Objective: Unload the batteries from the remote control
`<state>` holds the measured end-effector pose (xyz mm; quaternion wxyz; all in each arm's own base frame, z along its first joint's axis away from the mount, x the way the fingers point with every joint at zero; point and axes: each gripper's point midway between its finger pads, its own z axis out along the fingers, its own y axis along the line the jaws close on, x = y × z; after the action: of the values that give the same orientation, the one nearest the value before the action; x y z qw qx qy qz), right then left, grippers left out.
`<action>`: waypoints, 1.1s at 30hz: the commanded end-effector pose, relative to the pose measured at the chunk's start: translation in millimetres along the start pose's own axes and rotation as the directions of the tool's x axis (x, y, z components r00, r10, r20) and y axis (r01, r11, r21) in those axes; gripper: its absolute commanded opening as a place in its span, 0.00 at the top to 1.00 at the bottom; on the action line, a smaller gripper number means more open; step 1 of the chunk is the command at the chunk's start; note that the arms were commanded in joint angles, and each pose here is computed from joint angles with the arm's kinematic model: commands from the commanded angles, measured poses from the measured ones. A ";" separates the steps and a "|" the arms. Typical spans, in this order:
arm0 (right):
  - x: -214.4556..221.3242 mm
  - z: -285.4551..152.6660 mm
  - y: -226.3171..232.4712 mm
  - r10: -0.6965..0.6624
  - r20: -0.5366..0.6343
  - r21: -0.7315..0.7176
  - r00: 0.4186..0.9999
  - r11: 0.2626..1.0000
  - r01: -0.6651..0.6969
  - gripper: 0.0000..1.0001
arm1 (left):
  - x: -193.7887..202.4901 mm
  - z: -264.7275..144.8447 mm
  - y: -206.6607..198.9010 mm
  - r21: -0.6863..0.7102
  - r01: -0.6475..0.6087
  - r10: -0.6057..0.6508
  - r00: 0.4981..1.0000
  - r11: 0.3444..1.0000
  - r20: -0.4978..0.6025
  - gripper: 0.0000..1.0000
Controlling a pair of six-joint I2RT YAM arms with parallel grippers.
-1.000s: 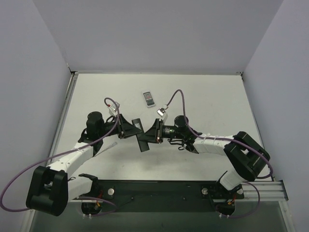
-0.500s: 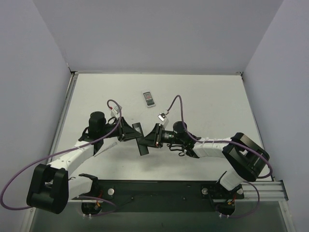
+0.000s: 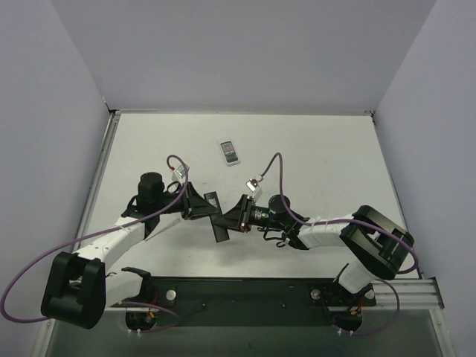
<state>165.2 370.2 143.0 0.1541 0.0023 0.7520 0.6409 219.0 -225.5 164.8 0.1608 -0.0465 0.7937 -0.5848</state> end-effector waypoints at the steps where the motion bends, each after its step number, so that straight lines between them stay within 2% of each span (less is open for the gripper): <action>1: 99.4 -45.3 -57.8 0.175 -0.352 0.200 0.920 0.974 -0.108 0.86 | -124.7 -31.3 -41.9 -0.080 -0.252 0.260 0.849 0.964 0.460 1.00; 10: 111.5 -57.4 -66.3 0.202 -0.378 0.254 0.903 0.961 -0.109 0.83 | -129.2 -34.4 -42.1 -0.080 -0.250 0.258 0.842 0.965 0.475 1.00; 20: 109.1 -56.6 -62.2 0.194 -0.374 0.260 0.907 0.960 -0.098 0.87 | -125.7 -33.3 -29.9 -0.091 -0.235 0.249 0.843 0.968 0.476 1.00; 33: 121.4 -67.2 -75.0 0.212 -0.387 0.289 0.897 0.952 -0.101 0.86 | -135.9 -37.4 -13.3 -0.156 -0.226 0.274 0.832 0.962 0.482 1.00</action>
<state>157.2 358.3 126.2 0.1544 0.0174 0.7707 0.6179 224.4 -218.0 152.7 0.1570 -0.0629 0.8031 -0.5714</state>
